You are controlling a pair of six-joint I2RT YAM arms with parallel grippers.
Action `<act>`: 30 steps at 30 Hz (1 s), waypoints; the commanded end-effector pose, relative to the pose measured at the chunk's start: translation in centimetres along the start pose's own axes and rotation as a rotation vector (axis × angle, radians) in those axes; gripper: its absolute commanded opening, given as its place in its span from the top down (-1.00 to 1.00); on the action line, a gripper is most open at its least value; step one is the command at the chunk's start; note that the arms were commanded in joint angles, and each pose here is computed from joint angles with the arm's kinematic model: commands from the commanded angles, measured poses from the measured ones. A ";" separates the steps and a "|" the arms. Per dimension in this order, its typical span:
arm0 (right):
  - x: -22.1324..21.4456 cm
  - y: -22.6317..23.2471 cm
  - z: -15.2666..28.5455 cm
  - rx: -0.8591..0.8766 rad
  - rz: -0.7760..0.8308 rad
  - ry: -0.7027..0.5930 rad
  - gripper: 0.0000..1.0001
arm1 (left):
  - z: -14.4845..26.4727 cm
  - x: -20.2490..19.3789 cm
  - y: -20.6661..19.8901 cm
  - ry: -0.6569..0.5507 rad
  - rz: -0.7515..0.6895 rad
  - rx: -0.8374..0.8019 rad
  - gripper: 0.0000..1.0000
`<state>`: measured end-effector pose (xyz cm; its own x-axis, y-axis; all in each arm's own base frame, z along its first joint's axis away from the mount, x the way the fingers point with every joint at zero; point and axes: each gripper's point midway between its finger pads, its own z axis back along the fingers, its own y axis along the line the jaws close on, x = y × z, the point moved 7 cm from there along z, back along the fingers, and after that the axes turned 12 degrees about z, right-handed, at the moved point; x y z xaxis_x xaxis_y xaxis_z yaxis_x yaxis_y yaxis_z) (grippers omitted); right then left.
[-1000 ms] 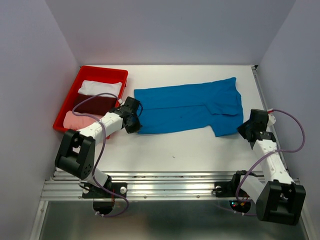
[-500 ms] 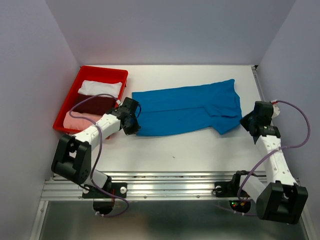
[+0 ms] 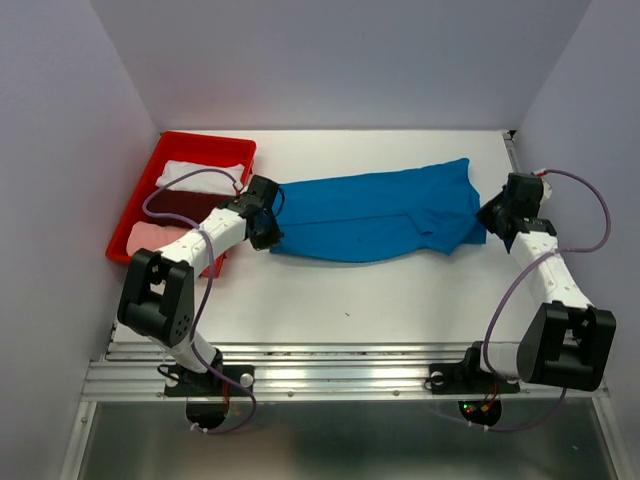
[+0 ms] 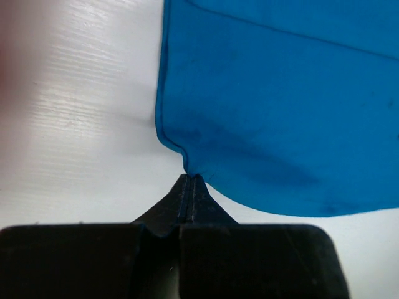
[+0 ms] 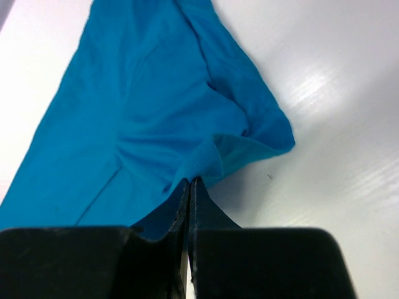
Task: Roll the t-shirts
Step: Fold the T-shirt at the center of the board.
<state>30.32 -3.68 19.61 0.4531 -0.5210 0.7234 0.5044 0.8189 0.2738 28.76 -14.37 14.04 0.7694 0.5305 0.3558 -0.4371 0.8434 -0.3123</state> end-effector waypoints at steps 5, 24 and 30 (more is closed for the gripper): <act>3.9 2.3 -1.6 0.086 0.008 -0.092 0.99 | -0.3 2.1 -0.6 -0.062 0.013 0.011 1.00; 5.7 4.2 -7.3 0.101 0.028 -0.046 0.99 | -2.8 4.2 -0.6 -0.096 0.060 0.054 1.00; 5.9 4.6 -8.4 0.116 0.026 -0.037 0.99 | -3.2 4.6 -0.9 -0.102 0.050 0.066 1.00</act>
<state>39.52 -4.47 17.39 0.5095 -0.5034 0.6979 0.4432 0.8487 0.2886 32.81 -13.13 11.78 0.7264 0.5742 0.3777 -0.5094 0.8187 -0.2649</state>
